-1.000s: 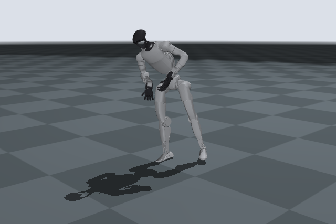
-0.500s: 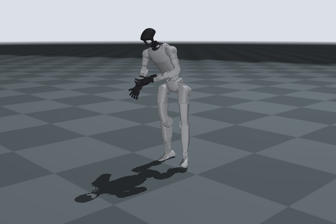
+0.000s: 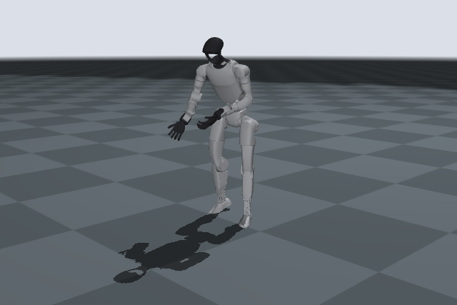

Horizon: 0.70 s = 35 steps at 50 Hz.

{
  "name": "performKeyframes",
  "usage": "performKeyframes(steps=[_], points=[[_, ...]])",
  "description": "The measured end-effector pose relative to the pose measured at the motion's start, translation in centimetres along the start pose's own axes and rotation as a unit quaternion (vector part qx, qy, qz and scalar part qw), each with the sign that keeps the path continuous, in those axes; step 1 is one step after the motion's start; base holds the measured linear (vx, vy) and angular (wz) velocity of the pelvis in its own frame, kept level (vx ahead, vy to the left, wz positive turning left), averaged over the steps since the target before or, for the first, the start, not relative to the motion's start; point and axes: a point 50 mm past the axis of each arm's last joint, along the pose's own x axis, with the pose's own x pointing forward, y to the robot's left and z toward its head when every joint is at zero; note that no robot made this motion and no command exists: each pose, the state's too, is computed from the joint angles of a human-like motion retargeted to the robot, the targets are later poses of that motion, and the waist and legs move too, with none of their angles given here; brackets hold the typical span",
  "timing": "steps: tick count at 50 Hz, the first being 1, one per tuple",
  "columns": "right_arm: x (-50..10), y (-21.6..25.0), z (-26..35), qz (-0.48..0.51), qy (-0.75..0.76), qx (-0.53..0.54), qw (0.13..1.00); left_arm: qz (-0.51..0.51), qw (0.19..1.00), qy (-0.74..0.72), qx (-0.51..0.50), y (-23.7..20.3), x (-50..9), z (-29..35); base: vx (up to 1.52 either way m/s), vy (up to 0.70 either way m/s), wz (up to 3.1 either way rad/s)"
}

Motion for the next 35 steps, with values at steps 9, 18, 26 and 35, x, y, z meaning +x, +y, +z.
performKeyframes(steps=[9, 18, 26, 35], points=[[-6.1, 1.4, -5.7, 0.100, 0.099, 0.072, 0.987, -0.049, 0.996, 0.075, -0.021, -0.8, -2.0, -1.4, 0.17, -0.07, 0.87], [3.2, -2.9, 3.3, -0.169, -0.009, -0.063, 0.984, 0.046, 0.977, 0.093, 0.188, -5.0, 6.5, -3.9, 0.04, -0.39, 0.39], [-1.3, 0.6, 0.1, 0.016, -0.010, -0.006, 1.000, -0.022, 0.994, 0.011, 0.106, 0.9, 1.8, 1.2, 0.18, -0.35, 0.20], [-8.4, 2.6, -4.9, 0.101, 0.093, 0.033, 0.990, 0.002, 0.998, 0.061, 0.003, 4.7, -5.8, 0.7, 0.24, -0.30, 0.32]])
